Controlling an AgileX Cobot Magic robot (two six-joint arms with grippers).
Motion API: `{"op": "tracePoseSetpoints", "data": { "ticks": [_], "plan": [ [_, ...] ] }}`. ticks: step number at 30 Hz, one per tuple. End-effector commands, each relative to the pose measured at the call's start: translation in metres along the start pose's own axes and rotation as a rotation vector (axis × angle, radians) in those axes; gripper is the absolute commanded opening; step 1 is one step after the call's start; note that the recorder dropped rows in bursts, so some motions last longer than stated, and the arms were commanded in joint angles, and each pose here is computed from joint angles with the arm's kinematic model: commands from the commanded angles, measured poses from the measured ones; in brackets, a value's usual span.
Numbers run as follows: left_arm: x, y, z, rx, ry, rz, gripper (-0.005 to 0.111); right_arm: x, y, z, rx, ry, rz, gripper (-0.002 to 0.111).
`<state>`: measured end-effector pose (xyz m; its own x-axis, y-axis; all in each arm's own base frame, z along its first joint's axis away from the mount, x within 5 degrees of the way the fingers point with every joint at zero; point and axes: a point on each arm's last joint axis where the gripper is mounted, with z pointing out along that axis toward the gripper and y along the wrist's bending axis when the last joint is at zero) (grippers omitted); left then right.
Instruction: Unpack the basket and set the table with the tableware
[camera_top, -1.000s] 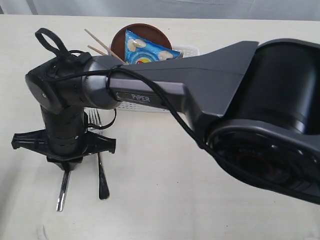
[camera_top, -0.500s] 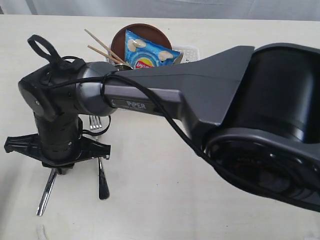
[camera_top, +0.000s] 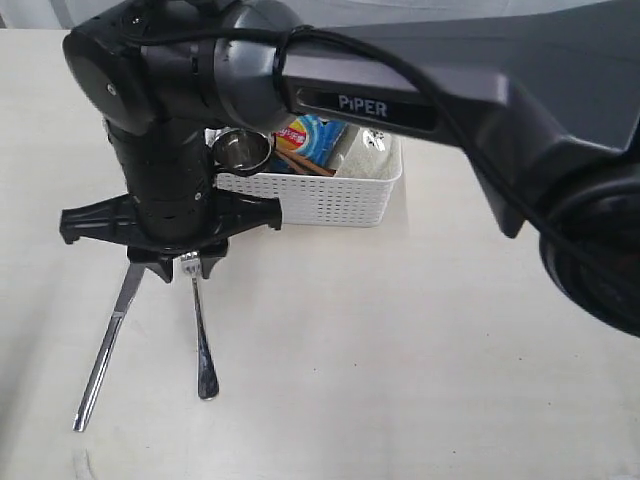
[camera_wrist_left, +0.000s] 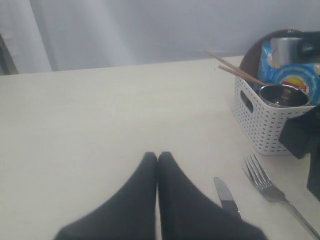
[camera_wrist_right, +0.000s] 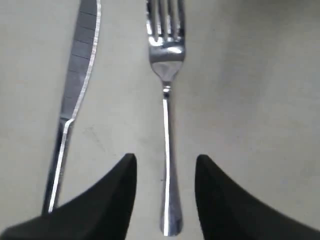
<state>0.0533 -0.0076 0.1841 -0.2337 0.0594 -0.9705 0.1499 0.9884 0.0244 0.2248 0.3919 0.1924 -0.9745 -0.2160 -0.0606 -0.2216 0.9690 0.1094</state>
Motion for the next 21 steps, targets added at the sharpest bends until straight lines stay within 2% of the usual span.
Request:
{"op": "tracePoseSetpoints", "data": {
  "ticks": [1, 14, 16, 21],
  "plan": [
    [0.0, 0.0, 0.0, 0.006, -0.008, -0.005, 0.0, -0.002, -0.002, 0.011, 0.02, 0.026, -0.077, 0.045],
    [0.0, 0.0, 0.0, 0.006, -0.008, -0.005, 0.0, -0.013, 0.002, 0.053, -0.02, 0.0, -0.138, 0.045],
    [0.0, 0.0, 0.0, 0.006, -0.008, -0.005, 0.0, -0.013, 0.003, 0.056, -0.025, -0.001, -0.136, 0.041],
    [0.0, 0.0, 0.0, 0.006, -0.008, -0.005, 0.0, -0.012, 0.002, 0.068, -0.013, 0.026, -0.129, 0.015]
  ]
}}
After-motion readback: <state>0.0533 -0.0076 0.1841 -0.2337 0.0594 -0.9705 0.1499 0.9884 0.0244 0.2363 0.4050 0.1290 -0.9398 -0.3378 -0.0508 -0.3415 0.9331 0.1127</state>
